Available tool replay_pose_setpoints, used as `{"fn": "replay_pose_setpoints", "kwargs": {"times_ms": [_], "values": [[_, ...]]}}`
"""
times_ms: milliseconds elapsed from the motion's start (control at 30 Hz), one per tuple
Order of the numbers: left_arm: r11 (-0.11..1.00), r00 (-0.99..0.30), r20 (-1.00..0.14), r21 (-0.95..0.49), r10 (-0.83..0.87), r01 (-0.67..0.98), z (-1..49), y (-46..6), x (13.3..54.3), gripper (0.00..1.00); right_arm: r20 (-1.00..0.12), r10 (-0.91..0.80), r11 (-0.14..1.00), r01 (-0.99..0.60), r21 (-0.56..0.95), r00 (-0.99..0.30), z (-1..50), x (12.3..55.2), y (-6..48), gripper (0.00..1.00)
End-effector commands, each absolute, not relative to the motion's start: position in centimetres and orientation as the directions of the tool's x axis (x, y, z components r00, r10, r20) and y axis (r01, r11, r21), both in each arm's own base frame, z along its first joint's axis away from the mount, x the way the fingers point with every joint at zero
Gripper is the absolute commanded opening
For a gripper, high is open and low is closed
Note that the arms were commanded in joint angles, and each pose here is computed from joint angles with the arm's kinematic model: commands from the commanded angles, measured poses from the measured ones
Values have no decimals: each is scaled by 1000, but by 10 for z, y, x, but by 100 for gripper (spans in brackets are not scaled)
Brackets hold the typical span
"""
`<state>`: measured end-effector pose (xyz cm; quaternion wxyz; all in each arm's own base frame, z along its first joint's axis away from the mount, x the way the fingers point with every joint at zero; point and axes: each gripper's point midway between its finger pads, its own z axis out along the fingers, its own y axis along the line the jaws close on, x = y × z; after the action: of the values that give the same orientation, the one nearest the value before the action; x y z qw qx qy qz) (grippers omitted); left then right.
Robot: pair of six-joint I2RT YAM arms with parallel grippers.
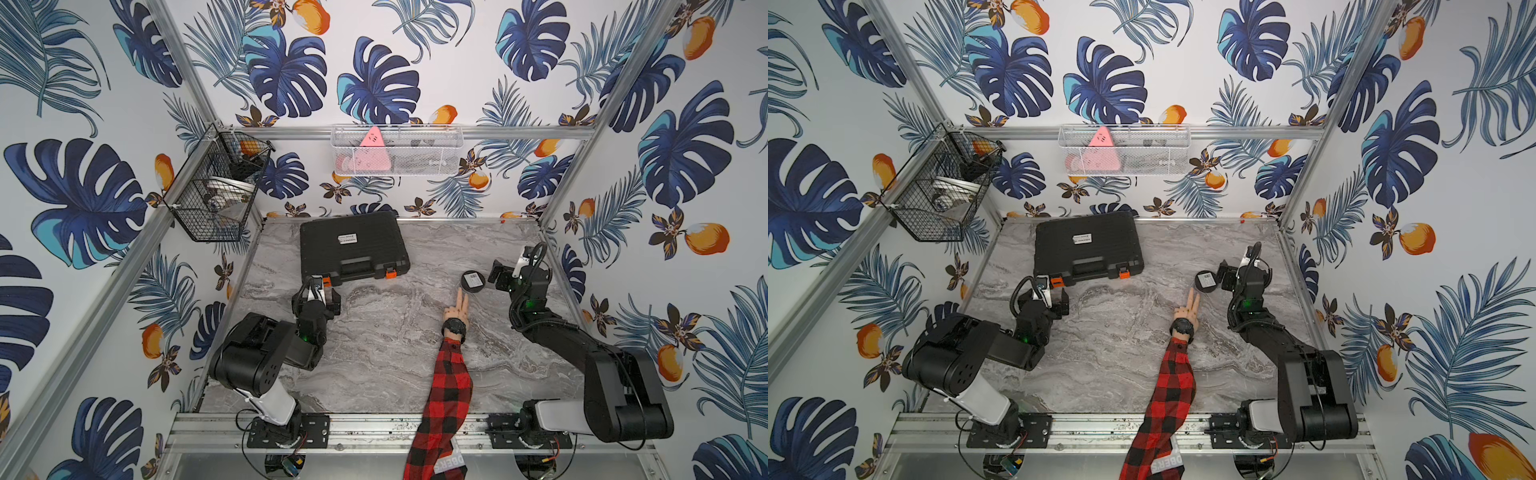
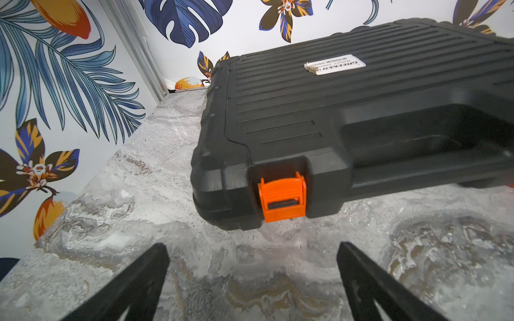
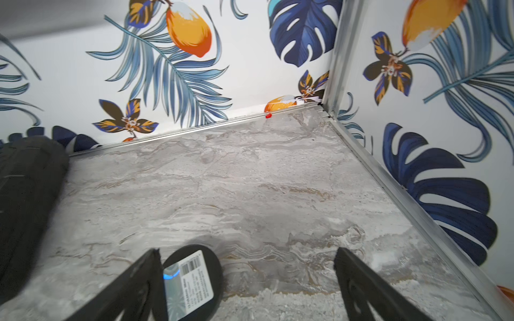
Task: Take off the watch
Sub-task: Adjust the hand at the center of the board.
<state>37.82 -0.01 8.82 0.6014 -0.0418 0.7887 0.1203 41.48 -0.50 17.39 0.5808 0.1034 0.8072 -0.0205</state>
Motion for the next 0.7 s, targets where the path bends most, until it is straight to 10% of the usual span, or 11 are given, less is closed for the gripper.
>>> {"fn": "replay_pose_setpoints", "kwargs": {"times_ms": [0, 667], "values": [[965, -247, -966, 139, 82, -224, 97, 2, 381, 99, -865, 165, 982, 161, 99, -475, 149, 398, 9, 100], [958, -553, -833, 131, -34, -256, 155, -16, 393, 99, -701, 211, 967, 39, 253, -681, 146, 360, 73, 100]]}}
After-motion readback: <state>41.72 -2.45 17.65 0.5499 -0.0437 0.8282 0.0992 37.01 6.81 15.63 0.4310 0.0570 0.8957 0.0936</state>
